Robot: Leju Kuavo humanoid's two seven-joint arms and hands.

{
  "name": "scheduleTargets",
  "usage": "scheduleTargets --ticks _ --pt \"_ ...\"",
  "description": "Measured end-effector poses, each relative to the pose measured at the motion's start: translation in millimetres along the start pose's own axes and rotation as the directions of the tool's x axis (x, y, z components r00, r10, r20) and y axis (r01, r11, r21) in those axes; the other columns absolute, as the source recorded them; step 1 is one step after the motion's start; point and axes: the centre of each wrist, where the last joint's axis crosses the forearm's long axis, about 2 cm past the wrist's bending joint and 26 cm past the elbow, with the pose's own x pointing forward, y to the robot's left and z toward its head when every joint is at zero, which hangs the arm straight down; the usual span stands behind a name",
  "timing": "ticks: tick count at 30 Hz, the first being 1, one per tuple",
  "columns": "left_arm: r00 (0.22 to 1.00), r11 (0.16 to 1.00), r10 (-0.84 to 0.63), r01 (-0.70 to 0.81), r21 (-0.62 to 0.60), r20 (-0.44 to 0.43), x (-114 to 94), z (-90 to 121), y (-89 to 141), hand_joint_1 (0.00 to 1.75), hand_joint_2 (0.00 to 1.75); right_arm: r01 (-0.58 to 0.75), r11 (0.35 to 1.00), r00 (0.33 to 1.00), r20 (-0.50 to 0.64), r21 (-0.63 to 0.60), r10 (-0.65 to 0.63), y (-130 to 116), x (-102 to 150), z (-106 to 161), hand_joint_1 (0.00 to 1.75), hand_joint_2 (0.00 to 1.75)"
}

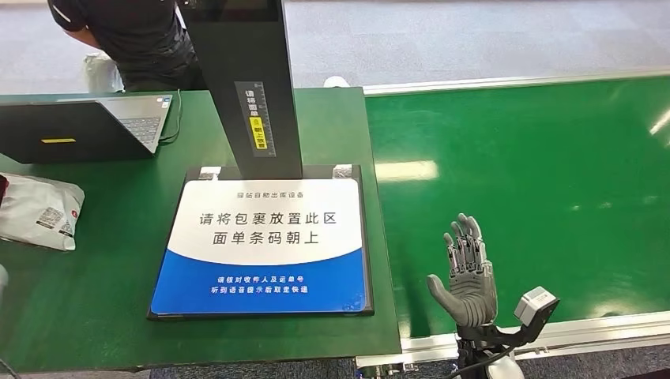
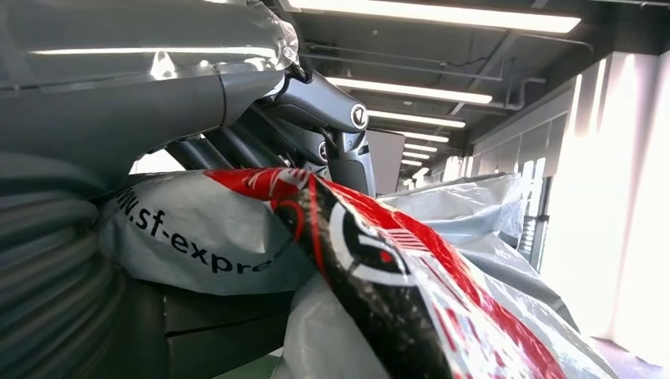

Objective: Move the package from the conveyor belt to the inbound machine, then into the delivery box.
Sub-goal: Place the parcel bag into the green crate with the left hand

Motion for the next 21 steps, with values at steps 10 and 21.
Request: scheduleTargets --ticks 10,21 --pt "0.999 1.0 -0.016 0.016 -0.02 -0.032 -2.7 -1.9 -1.1 0.0 1.75 0.003 1.0 1.0 0.0 0.0 -0.003 1.4 -0.8 -1.3 0.0 1.75" --pt "1.0 1.0 -0.006 0.005 -0.026 -0.026 -0.4 -4.0 0.0 0.0 1.75 0.003 1.0 1.0 0.0 0.0 -0.003 1.4 -0.9 -1.0 0.0 1.75"
